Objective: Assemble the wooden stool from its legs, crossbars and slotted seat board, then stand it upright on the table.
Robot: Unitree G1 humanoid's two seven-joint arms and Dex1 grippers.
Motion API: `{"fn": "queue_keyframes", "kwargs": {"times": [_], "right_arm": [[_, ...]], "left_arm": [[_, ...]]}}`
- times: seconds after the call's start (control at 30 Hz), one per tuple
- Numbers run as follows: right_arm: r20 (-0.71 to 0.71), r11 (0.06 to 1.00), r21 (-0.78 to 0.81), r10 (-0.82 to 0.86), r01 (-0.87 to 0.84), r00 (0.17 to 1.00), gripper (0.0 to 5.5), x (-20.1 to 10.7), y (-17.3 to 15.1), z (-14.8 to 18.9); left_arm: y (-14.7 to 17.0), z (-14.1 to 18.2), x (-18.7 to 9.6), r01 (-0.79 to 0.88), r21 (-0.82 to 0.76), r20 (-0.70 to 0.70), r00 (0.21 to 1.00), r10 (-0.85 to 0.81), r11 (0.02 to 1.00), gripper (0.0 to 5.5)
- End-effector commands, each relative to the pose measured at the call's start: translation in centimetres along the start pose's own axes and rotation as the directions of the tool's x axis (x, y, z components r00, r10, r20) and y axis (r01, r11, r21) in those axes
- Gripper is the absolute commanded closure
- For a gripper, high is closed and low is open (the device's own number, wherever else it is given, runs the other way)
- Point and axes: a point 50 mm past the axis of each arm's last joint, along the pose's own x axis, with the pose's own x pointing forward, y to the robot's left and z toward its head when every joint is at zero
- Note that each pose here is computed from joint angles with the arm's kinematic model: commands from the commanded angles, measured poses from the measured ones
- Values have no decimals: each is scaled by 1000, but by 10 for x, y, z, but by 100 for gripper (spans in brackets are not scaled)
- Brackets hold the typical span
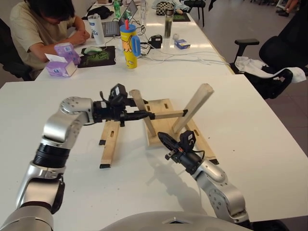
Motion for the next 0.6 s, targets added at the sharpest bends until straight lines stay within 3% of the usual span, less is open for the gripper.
{"fn": "queue_keyframes", "kwargs": {"times": [0.03,0.27,0.37,0.57,0.6], "right_arm": [[-56,994,-44,-101,98,993,550,6,-11,-9],[-92,986,-103,-140,131,986,550,28,-17,-22],[-182,976,-137,-192,168,964,550,32,-24,-36],[-341,978,-158,-183,136,922,550,23,-22,-63],[-367,978,-164,-181,128,912,550,22,-21,-66]], "left_arm": [[-5,9,-7,19,23,-27,999,-18,1000,349],[-16,-36,-2,75,-86,-86,993,-83,993,349],[-13,-54,-4,51,-88,-142,988,-63,995,349],[-12,-53,-5,-10,-106,-98,995,-1,994,349],[-10,-49,-5,-38,-97,-71,997,31,995,311]]}}
